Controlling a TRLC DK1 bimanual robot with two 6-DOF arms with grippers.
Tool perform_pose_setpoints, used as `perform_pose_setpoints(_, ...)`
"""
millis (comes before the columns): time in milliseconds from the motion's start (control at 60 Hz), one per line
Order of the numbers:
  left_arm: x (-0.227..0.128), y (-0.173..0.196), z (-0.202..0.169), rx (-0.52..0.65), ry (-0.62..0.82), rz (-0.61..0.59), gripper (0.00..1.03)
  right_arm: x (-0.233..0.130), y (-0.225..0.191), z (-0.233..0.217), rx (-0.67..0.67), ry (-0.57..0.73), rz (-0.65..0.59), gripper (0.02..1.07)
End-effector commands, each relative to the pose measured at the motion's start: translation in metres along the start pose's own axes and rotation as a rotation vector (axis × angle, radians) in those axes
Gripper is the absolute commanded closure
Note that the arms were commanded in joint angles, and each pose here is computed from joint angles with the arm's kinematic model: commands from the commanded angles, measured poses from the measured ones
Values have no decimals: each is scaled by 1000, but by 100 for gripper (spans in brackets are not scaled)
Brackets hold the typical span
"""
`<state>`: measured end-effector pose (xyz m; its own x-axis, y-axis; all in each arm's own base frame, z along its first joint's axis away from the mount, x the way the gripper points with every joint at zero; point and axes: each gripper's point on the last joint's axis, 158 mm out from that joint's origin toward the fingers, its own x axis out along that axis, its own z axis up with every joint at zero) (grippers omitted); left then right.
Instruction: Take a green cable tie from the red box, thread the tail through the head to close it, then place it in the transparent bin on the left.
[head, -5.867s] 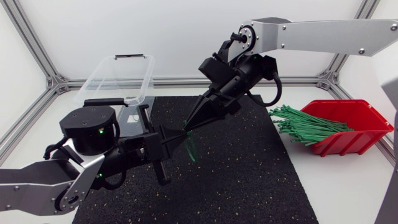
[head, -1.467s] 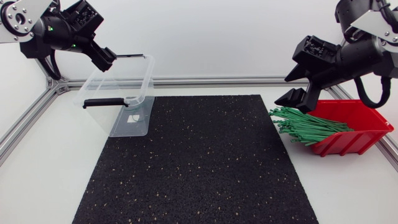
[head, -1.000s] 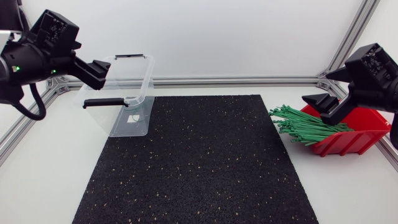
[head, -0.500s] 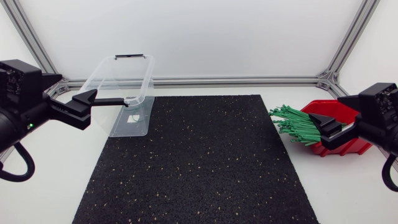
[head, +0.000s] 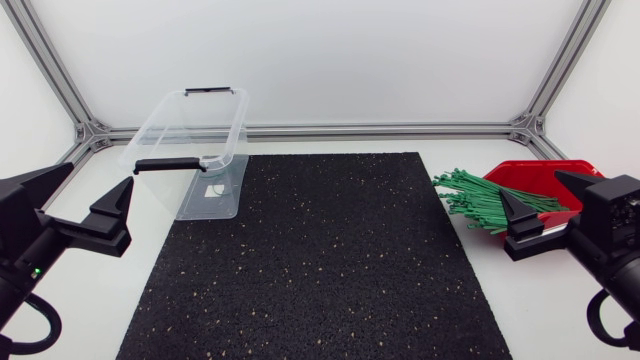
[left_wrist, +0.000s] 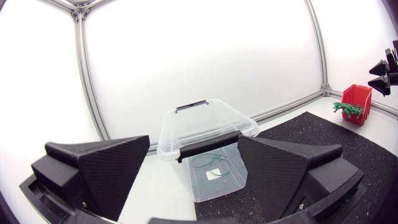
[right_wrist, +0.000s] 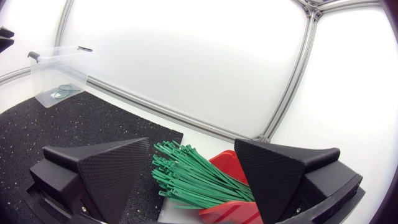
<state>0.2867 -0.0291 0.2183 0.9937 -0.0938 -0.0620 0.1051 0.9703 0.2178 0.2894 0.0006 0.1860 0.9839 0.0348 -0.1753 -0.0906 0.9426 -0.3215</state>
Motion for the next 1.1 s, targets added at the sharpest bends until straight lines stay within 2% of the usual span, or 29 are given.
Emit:
perform_pose_setpoints(0, -5, 0, -15, -43, 13, 6, 5, -4, 2, -3, 55, -20, -8, 7)
perform_pose_setpoints(733, -28, 3, -92, -228, 43, 76, 7, -27, 12, -36, 307, -100, -60, 7)
perform_pose_setpoints(1083, -28, 3, -92, -228, 43, 76, 7, -28, 13, -41, 337, -111, -65, 7)
